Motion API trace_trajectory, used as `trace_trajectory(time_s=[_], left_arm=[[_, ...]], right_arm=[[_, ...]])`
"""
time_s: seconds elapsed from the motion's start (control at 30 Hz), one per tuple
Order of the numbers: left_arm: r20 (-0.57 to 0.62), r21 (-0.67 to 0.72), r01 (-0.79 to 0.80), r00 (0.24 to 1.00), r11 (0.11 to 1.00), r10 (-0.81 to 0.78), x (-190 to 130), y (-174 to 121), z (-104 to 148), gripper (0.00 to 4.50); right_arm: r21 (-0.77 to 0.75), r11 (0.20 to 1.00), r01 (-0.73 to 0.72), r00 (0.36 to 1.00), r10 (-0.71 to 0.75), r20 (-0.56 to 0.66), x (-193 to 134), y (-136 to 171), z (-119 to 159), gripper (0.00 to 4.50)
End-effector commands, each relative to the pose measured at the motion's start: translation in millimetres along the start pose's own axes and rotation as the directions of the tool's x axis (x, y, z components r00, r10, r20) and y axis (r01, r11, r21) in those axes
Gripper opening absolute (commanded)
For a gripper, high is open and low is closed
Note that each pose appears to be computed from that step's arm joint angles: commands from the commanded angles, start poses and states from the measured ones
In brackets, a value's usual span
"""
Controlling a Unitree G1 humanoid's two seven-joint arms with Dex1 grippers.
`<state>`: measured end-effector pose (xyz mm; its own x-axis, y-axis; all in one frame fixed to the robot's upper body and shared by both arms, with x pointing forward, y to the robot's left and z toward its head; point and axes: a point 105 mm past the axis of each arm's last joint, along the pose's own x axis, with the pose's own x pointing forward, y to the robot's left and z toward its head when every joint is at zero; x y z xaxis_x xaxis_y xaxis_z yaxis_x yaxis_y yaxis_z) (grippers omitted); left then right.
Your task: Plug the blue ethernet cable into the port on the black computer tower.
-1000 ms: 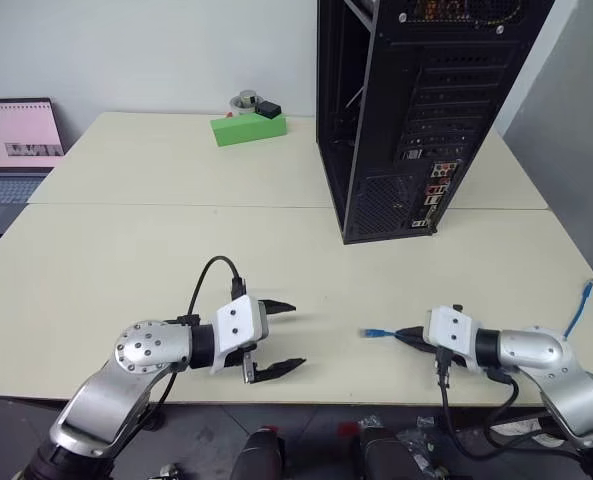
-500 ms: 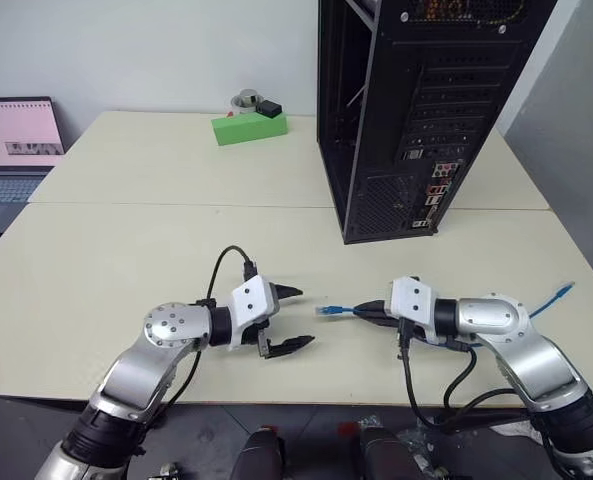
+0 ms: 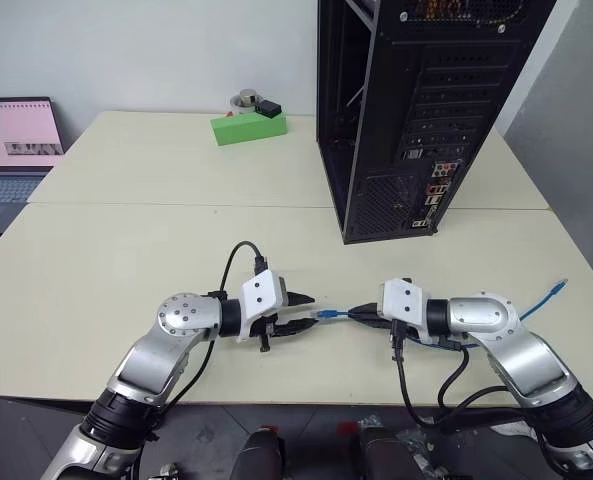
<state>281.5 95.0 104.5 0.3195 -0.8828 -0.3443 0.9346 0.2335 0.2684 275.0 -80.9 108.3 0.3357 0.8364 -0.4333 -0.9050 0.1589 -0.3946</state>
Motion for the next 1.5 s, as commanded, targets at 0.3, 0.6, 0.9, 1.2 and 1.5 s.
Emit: trace_trajectory(time_s=[0.3,0.6,0.9,1.2,1.5], left_arm=[[0.011,0.038,-0.004,1.000,0.999,0.004,3,1,5,0.20],[0.016,0.082,-0.017,1.000,0.997,0.016,1,0,1,0.20],[0.061,0.346,-0.071,0.997,0.935,0.053,-3,3,3,0.20],[0.274,0.797,-0.268,0.959,0.541,0.072,-11,5,29,0.19],[0.374,0.825,-0.348,0.927,0.445,0.032,-11,-1,39,0.19]], right_arm=[[-0.056,0.998,-0.004,1.000,0.005,0.021,2,-4,10,0.00],[-0.008,0.998,-0.057,0.998,0.057,0.011,-7,-2,9,0.59],[0.136,0.990,-0.026,1.000,0.027,-0.007,-40,-17,1,2.66],[0.437,0.899,-0.034,0.970,-0.076,0.232,-32,-19,37,4.12],[0.528,0.840,-0.128,0.956,-0.038,0.292,-19,-12,48,4.12]])
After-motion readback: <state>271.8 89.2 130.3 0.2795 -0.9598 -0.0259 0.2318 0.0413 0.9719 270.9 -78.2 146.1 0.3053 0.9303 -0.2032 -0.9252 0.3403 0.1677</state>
